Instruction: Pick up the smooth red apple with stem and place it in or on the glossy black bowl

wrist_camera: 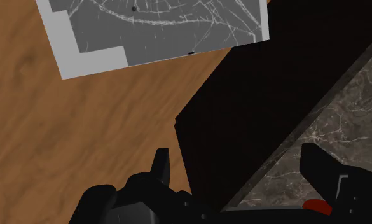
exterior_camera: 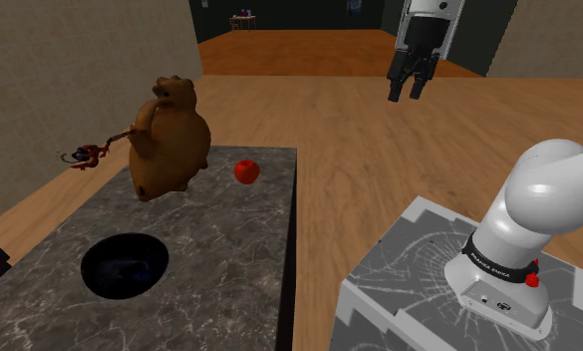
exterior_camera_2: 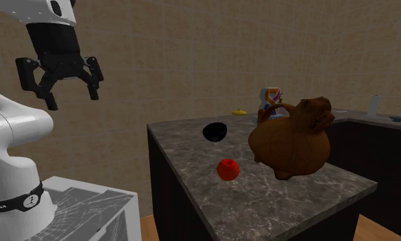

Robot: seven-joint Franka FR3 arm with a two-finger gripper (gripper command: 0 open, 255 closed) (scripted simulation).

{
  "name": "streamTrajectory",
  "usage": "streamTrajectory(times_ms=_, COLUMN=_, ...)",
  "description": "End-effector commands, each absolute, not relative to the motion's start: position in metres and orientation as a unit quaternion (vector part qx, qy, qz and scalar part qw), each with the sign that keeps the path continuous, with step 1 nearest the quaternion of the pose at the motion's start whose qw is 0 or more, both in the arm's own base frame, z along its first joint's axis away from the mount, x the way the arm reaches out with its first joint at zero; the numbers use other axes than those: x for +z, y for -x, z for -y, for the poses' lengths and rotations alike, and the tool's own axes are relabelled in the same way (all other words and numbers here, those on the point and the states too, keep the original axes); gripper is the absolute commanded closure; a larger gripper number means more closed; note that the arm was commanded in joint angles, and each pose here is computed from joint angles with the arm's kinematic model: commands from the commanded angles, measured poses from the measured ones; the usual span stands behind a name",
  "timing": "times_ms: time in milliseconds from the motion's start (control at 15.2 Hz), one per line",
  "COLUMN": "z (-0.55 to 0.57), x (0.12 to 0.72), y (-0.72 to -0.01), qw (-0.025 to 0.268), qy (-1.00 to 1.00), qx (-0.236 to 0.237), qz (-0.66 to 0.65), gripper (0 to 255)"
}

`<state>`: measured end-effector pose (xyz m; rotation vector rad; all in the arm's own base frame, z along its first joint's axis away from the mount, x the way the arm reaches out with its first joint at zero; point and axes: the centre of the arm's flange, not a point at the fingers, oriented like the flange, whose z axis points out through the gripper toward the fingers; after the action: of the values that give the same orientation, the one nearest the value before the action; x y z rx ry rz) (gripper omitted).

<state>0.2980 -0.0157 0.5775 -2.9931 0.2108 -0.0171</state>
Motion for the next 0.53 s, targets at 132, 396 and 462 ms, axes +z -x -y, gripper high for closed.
streamTrajectory(times_ms=132, z=0.002, x=0.564, y=-0.314, qw=0.071, qy=0.995, qx=-0.013, qz=-0.072, gripper=0)
streamTrajectory(times_ms=396, z=-0.025, x=0.537, y=-0.346, qw=0.074, qy=0.994, qx=-0.027, qz=-0.076, gripper=0)
streamTrajectory(times_ms=462, z=-0.032, x=0.531, y=-0.354, qw=0.074, qy=0.994, qx=-0.031, qz=-0.078, gripper=0)
